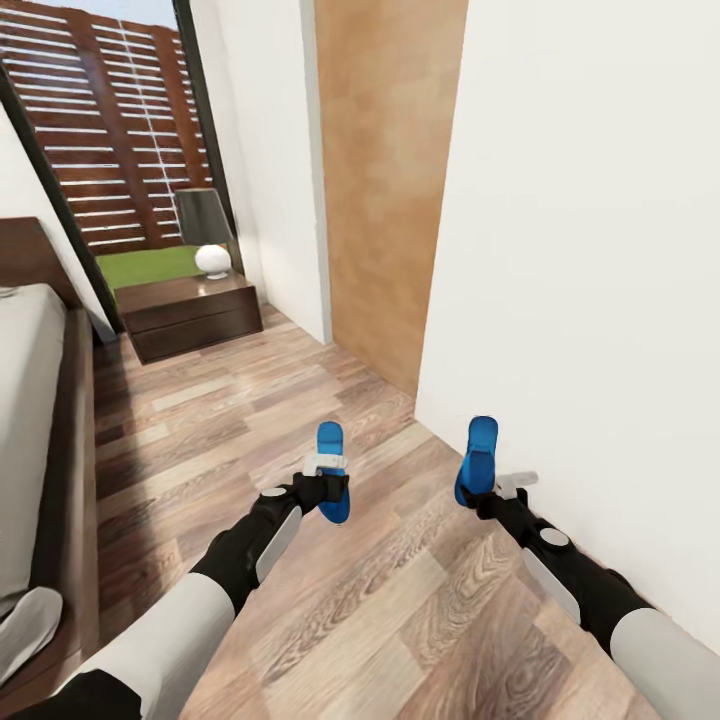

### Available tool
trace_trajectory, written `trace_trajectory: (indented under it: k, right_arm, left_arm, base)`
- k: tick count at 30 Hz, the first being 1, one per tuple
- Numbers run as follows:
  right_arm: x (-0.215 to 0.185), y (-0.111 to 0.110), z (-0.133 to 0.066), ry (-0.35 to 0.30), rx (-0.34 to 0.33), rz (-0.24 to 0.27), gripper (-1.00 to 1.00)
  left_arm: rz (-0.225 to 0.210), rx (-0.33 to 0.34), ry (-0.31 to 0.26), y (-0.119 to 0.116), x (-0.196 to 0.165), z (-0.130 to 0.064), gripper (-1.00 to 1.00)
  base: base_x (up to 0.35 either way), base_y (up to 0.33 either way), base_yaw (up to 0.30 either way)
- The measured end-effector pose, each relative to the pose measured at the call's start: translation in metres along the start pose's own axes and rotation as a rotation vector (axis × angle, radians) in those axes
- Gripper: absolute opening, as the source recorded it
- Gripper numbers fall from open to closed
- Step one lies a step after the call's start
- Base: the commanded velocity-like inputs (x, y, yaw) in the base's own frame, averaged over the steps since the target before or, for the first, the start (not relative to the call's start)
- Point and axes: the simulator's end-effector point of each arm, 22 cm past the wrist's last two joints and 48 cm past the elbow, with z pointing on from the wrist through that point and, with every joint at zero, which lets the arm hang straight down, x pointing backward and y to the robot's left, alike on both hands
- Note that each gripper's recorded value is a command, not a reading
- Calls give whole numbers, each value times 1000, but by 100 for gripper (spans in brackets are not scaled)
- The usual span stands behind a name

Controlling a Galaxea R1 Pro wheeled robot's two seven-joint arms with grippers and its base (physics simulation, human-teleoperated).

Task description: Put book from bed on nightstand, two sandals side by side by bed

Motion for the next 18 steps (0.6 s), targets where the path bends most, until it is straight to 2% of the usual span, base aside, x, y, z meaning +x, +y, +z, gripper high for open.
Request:
trace_trajectory:
  k: [11,14,18]
  right_arm:
    - [0,0,0,0,0,0,-100]
    - [0,0,0,0,0,1,-100]
    - [0,0,0,1,0,1,-100]
  left_arm:
    - [0,0,0,0,0,0,-100]
    - [0,-1,0,0,0,0,-100]
    - [0,2,1,0,0,0,-100]
  base:
    - [276,-205,273]
    - [235,-85,273]
    - [62,-11,273]
